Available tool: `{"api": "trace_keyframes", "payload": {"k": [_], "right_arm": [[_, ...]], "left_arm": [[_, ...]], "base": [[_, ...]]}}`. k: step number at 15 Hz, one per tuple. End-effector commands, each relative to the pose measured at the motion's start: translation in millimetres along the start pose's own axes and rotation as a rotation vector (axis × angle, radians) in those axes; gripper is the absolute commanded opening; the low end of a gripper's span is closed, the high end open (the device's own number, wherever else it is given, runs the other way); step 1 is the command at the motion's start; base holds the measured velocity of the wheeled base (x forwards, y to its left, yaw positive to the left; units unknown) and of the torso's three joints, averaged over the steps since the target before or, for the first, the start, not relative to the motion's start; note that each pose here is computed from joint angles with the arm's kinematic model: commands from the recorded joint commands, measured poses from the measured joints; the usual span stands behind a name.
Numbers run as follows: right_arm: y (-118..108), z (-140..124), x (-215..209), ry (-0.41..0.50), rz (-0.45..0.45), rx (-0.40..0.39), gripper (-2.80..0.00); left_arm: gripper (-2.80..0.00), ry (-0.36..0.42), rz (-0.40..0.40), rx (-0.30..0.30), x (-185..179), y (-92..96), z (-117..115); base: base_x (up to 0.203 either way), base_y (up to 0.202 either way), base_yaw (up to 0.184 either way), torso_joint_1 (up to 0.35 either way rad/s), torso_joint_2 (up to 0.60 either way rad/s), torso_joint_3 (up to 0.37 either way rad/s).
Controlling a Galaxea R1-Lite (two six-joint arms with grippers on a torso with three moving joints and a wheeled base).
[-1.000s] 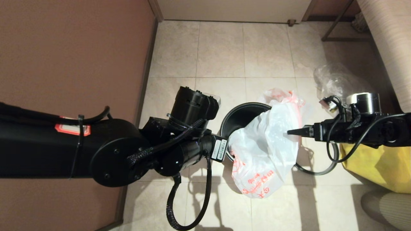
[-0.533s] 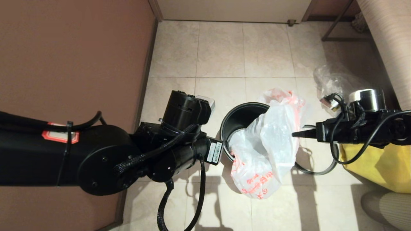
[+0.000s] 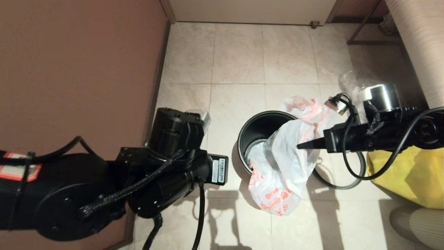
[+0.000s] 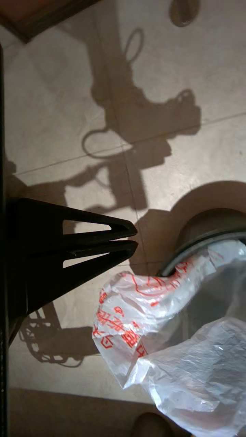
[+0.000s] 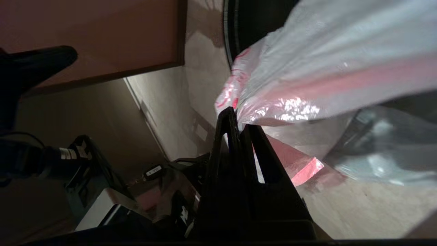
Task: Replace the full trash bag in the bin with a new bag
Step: Put the new garbage bag on the trash can
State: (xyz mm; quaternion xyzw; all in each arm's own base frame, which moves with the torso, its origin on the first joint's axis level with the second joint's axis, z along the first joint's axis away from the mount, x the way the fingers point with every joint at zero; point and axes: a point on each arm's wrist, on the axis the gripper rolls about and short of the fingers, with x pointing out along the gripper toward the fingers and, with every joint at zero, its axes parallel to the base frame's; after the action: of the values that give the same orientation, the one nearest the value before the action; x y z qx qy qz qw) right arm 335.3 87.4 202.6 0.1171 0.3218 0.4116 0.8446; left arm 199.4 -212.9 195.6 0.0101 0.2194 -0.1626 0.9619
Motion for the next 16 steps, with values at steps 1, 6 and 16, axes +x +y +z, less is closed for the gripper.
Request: {"api": "trace_keyframes", "payload": {"k": [1,6,16], "right_arm": [[30,12,12,0.020,0.037,-0.050,-2.80],[57,29,74,0.135,0.042,-0.079,-2.80],[89,33,147,0.177,0.062,-0.219,-2.80]], "left_arm": [[-2.80,-0.009,0.017,-0.049,-20,13.1,-7],[-2.80,-0.042,0.075,-0.086,-55,44.4,-54],[-2.80,-0.081,0.079,-0.115,-73,56.7,-63]], "base": [[0.000,0.000,0.000,0.000,0.00,0.000],[0.000,0.000,0.000,0.000,0.00,0.000],[0.000,0.000,0.000,0.000,0.00,0.000]]}}
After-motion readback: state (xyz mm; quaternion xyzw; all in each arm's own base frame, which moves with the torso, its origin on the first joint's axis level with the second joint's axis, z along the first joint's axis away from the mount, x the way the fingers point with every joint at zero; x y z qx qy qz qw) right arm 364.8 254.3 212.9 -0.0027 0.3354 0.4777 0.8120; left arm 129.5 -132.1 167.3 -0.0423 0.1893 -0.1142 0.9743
